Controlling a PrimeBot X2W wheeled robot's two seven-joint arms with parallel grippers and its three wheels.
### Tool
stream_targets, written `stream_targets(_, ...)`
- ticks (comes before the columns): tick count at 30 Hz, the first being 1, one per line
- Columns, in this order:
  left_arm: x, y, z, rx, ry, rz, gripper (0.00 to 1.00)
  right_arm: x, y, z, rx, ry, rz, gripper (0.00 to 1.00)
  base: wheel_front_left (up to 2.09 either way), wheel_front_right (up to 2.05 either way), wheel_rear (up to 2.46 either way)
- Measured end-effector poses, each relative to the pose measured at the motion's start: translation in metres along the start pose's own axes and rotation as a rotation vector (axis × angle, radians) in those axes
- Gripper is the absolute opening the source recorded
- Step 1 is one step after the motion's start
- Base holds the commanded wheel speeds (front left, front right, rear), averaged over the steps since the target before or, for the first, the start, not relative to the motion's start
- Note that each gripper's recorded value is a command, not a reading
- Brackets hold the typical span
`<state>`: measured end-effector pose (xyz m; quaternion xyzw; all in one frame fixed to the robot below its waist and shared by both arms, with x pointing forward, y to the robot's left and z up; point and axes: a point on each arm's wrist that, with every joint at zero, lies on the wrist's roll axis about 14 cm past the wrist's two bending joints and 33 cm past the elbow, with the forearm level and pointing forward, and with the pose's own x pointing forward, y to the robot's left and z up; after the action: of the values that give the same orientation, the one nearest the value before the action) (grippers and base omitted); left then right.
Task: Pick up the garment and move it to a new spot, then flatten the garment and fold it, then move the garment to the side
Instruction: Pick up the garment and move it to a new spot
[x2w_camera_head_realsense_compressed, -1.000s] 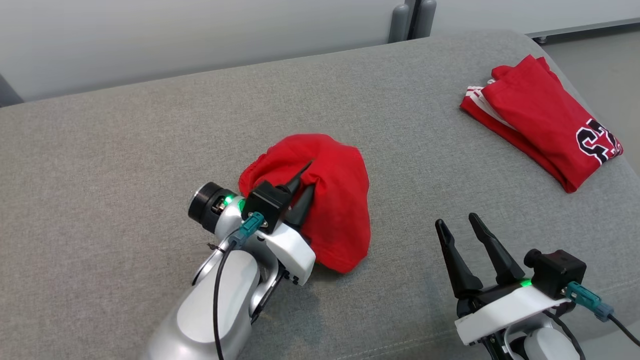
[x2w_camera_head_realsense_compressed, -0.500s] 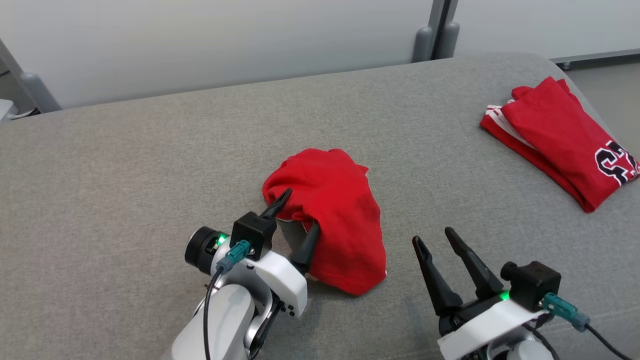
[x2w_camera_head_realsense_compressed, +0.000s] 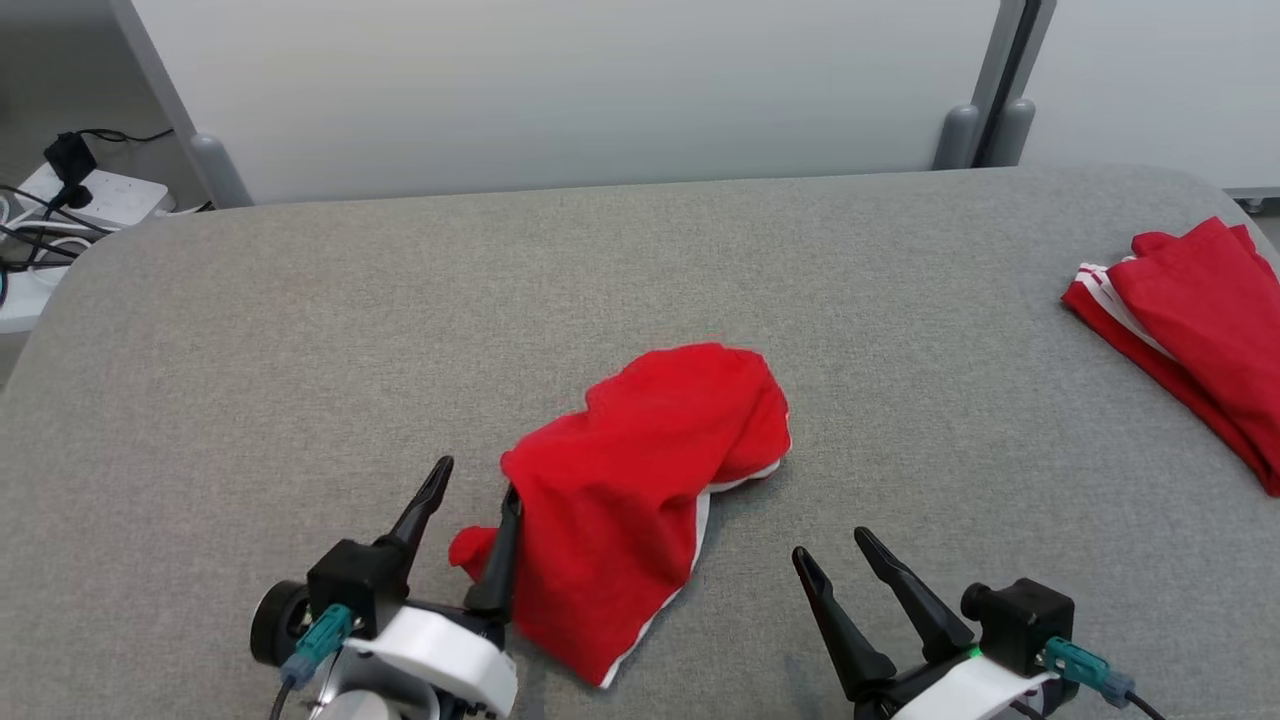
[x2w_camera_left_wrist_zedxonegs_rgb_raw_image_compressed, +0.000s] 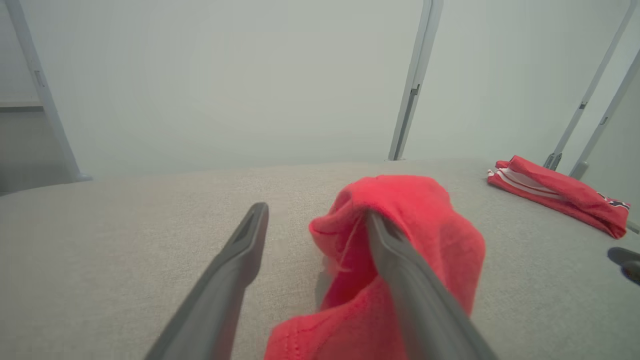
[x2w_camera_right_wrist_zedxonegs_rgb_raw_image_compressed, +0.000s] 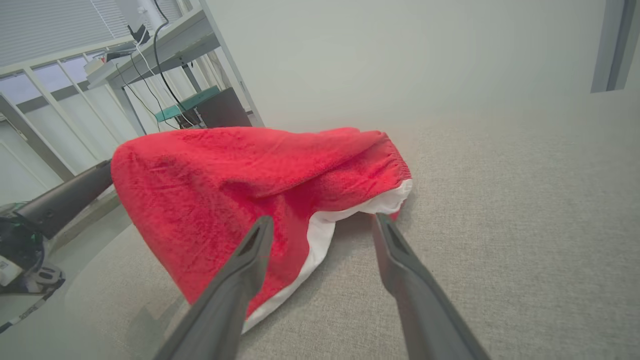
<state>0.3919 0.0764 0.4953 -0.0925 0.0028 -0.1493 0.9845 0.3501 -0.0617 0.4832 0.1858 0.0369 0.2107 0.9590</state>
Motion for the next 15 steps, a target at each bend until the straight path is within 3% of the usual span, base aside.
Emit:
stream_targets(1,-0.034,0.028,-0.02,-0.008,0.051,0.11,1.0,0.0,0.003,-0.003,0.002,0.01,0.009,1.0,0.0,0.0,0.0)
stream_targets(2,-0.042,0.034,-0.028,-0.005,0.076,0.132,1.0,-0.001,0.003,-0.004,-0.001,0.016,0.009,1.0,0.0,0.0,0.0)
stream_targets(8,-0.055,0.051,-0.044,0.017,0.131,0.189,1.0,-0.003,0.002,-0.007,-0.004,0.025,0.01,1.0,0.0,0.0,0.0)
stream_targets(15,-0.049,0.061,-0.017,0.037,0.044,0.219,1.0,-0.003,0.002,-0.009,0.006,0.03,0.007,1.0,0.0,0.0,0.0)
